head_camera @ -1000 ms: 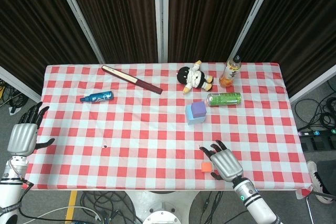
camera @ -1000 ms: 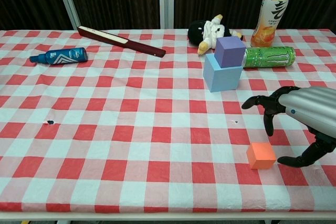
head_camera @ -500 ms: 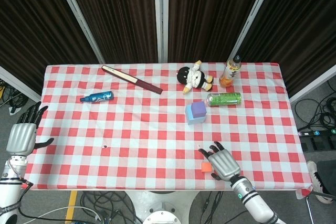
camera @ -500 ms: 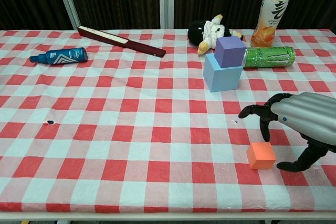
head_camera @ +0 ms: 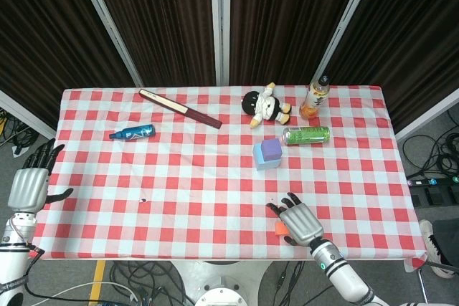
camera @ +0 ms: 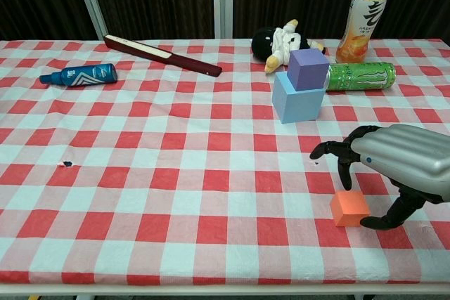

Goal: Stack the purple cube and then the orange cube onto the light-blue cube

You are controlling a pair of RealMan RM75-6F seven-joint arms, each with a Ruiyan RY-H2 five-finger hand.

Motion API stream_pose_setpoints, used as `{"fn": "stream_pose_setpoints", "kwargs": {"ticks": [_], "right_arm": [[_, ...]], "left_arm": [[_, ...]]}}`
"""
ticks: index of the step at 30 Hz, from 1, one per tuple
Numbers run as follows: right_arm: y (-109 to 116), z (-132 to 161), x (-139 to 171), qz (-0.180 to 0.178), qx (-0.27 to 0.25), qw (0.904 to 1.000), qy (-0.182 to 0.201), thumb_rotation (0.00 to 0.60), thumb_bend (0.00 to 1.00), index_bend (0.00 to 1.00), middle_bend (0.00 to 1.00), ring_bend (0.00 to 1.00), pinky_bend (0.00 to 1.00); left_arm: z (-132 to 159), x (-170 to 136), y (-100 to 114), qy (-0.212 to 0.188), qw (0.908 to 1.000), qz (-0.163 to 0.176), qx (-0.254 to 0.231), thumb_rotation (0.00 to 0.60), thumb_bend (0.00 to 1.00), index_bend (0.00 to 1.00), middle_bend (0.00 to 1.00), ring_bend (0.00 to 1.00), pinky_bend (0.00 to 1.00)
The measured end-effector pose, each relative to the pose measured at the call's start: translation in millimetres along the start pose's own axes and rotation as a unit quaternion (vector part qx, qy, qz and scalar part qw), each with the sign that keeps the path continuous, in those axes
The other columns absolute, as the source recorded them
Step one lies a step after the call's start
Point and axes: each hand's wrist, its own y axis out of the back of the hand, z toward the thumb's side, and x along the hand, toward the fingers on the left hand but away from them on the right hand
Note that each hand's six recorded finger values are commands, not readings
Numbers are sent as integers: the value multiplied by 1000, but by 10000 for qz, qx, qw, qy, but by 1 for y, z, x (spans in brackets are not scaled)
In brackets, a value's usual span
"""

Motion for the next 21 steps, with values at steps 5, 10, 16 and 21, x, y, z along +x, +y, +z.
{"fn": "stream_pose_setpoints", "kwargs": {"ticks": [5,10,16,21], "right_arm": [[-1,1,-4,24,-23,10000,-22,600,120,151,423,172,100],[-2,3,-7,60,-55,10000,-5,600,142,151,435,174,99],[-3,7,-10,94,-83,9999,43,600,183,151,469,199,100],[0,7,-10,48,-91,9999,39,600,197,152,487,204,100]], "left_arm": [[0,0,0,6,10000,12,-18,600,0,162,122,76,183],[-2,0,0,24,10000,2,-47,600,0,162,122,77,183],[-3,0,0,37,10000,-5,-69,600,0,162,122,77,183],[-3,0,0,44,10000,-14,-79,600,0,162,122,77,183]]}}
